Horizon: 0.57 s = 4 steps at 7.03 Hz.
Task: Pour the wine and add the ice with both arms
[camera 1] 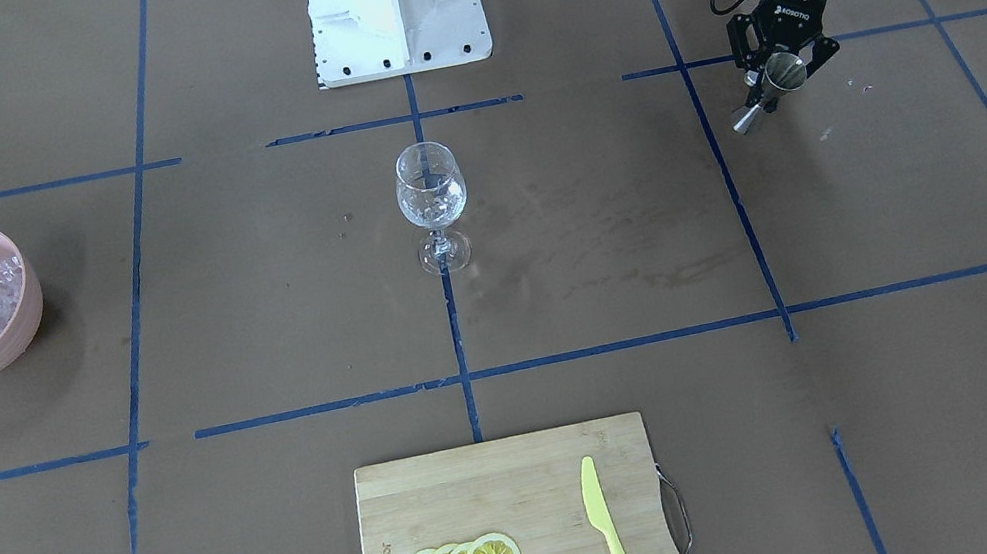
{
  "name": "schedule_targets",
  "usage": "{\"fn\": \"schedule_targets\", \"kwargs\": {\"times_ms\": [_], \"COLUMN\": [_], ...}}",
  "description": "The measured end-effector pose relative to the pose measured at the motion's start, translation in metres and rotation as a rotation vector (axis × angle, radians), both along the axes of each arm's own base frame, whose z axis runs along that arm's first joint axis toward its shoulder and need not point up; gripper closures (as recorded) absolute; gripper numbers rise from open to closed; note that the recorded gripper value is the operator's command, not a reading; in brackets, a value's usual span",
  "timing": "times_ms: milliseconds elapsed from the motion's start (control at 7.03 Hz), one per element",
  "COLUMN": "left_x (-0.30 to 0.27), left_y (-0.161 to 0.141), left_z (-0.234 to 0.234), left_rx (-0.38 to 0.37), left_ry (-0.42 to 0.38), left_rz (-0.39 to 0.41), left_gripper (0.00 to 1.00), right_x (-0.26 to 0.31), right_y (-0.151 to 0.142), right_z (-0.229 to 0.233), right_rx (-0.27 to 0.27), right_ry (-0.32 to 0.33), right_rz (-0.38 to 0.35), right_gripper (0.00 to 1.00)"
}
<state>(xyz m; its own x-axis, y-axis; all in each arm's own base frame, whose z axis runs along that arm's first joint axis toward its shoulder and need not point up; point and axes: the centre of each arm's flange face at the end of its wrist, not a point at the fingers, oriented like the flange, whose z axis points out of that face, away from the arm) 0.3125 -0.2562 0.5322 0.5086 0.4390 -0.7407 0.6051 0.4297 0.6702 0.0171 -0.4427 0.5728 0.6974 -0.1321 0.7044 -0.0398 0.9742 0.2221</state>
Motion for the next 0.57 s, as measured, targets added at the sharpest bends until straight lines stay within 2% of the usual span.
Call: {"fn": "schedule_targets", "kwargs": {"times_ms": [285, 569], "left_x": [0.016, 0.038], "left_y": [-0.005, -0.012], "left_z": [0.018, 0.027], "left_rx": [-0.049, -0.055], "left_ry": [0.026, 0.022], "left_rz": [-0.03, -0.094], "left_gripper": [1.0, 1.0], "right_x": [0.0, 0.0], "right_y": [0.0, 0.0], "right_z": [-0.001, -0.001], "right_rx": [0.002, 0.002], "right_ry": [0.0, 0.0], "right_rz": [0.0, 0.0], "right_gripper": [0.0, 0.0]}}
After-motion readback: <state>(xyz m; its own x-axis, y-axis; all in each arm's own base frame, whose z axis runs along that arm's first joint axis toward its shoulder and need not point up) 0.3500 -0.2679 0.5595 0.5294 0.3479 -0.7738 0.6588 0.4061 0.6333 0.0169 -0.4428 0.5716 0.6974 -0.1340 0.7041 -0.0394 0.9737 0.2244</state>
